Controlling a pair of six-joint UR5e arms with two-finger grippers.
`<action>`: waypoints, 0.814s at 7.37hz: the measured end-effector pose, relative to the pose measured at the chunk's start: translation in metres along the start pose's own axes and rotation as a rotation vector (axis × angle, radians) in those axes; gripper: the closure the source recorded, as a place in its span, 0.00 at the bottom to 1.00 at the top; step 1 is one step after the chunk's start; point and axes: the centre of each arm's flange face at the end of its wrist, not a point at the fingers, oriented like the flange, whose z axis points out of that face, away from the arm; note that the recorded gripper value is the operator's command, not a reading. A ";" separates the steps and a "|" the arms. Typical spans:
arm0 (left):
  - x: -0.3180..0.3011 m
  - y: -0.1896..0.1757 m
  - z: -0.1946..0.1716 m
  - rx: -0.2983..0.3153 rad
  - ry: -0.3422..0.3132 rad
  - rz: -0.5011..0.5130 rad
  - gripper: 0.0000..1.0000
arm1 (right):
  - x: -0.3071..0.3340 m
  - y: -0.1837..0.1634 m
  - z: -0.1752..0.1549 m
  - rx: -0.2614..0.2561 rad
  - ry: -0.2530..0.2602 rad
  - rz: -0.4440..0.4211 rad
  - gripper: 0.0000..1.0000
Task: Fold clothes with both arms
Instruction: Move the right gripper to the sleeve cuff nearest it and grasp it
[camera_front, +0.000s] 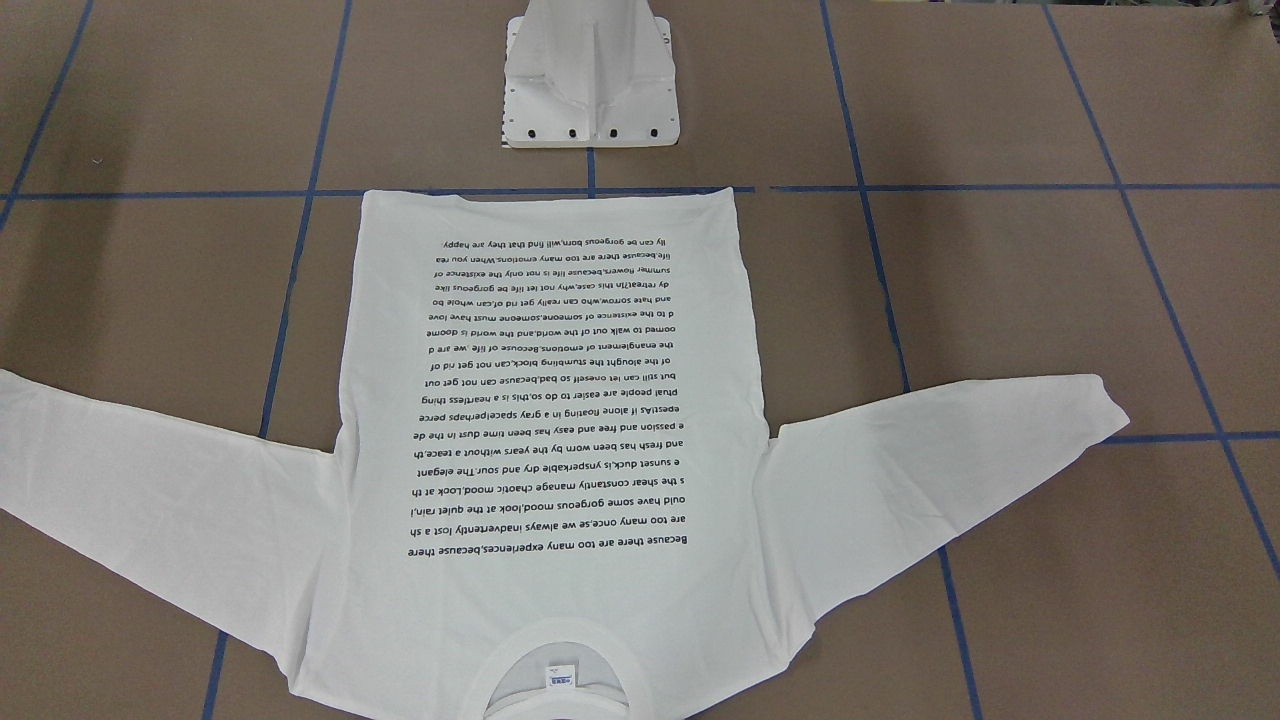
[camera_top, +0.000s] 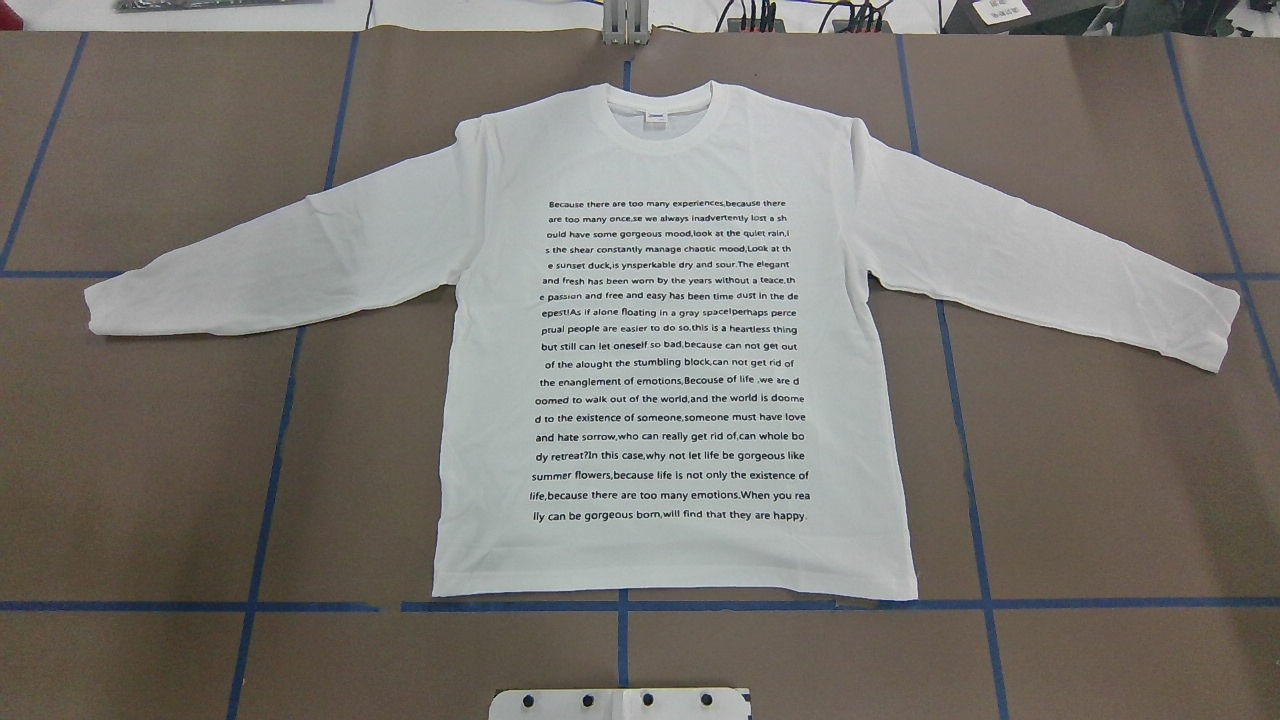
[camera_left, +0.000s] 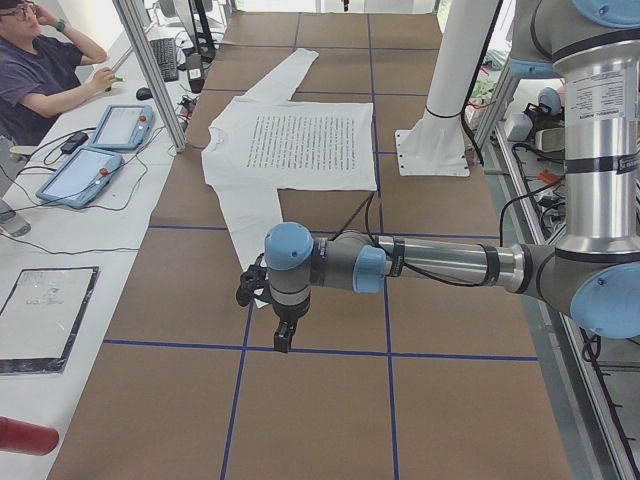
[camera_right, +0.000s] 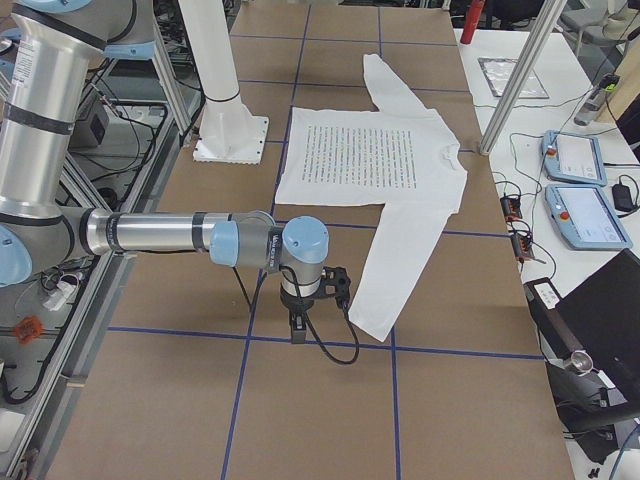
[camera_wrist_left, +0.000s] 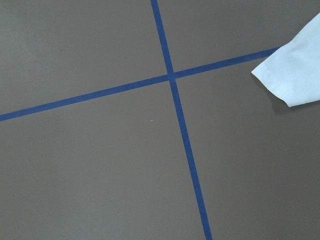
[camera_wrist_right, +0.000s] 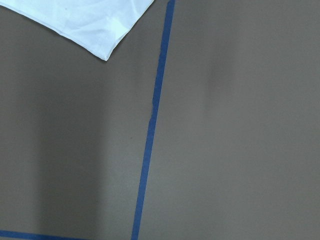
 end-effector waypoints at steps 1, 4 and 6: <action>0.002 -0.001 0.001 -0.003 0.001 0.005 0.00 | 0.000 0.000 0.000 0.001 -0.002 0.000 0.00; 0.015 -0.007 -0.001 0.002 0.005 0.033 0.00 | -0.007 -0.011 -0.005 0.016 -0.007 -0.018 0.00; 0.025 -0.019 -0.010 0.043 -0.002 0.068 0.00 | -0.033 -0.050 -0.022 0.056 -0.008 -0.084 0.00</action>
